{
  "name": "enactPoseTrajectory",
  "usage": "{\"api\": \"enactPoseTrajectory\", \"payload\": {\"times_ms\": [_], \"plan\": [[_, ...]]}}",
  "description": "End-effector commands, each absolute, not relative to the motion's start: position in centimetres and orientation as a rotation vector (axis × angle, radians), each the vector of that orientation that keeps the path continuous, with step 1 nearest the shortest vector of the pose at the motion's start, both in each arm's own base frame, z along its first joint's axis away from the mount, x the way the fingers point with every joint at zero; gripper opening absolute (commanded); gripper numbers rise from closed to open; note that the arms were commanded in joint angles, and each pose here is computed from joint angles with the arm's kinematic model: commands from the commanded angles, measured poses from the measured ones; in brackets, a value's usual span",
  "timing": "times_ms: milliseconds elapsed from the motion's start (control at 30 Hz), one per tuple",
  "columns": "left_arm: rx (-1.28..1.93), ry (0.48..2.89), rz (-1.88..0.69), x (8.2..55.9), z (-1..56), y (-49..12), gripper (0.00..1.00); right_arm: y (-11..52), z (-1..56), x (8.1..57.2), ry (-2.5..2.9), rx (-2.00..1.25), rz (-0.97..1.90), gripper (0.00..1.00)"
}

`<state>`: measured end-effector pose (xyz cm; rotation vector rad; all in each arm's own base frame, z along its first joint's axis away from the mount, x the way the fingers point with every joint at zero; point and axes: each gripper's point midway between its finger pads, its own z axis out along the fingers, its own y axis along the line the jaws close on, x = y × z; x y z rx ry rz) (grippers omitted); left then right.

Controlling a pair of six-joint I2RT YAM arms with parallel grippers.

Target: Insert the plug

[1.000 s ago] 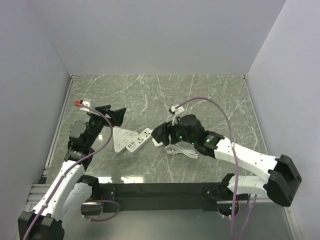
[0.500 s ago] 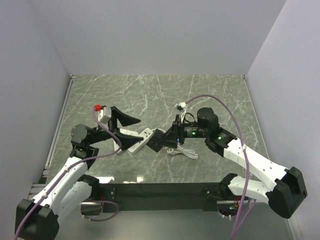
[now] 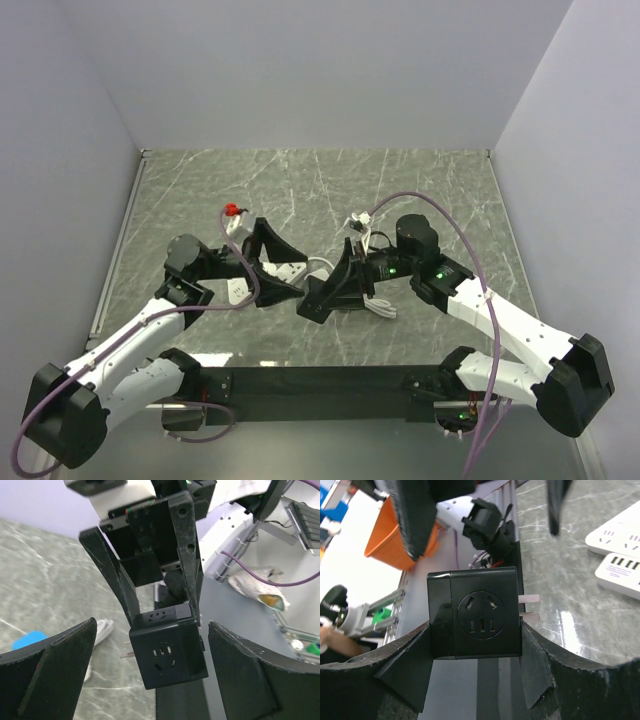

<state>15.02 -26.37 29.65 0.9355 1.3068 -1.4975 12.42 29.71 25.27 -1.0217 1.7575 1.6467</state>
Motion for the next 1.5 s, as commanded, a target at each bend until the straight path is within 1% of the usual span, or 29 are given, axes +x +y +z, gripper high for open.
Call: {"api": "enactPoseTrajectory", "payload": {"times_ms": [0,100,333,500,600,867,1033,1267,1467], "plan": [[0.981,1.270,-1.520,14.3,31.0,-27.2,0.99,29.7,28.1,11.9,1.557,-1.148,1.653,0.00],[1.036,1.240,-1.549,13.0,30.8,-27.5,0.99,29.7,28.0,11.9,1.547,-1.183,1.659,0.00],[1.090,1.226,-1.561,11.5,30.7,-27.9,1.00,30.3,28.7,13.9,1.583,-1.164,1.659,0.00],[1.024,1.312,-1.516,13.1,29.9,-28.5,1.00,29.9,29.3,14.9,1.578,-1.140,1.647,0.00],[0.915,1.402,-1.473,15.2,29.4,-29.0,0.99,29.5,29.2,14.6,1.580,-1.145,1.643,0.00],[0.728,1.472,-1.348,18.5,30.0,-28.5,0.99,28.9,28.9,14.1,1.574,-1.144,1.631,0.00],[0.808,1.423,-1.452,16.5,30.2,-28.9,0.99,28.7,29.1,14.5,1.578,-1.129,1.619,0.00],[0.900,1.416,-1.550,14.9,28.9,-29.3,0.99,28.2,29.1,15.5,1.588,-1.092,1.621,0.00],[0.928,1.386,-1.564,14.4,29.2,-29.3,1.00,27.9,29.4,15.7,1.583,-1.078,1.614,0.00]]}}
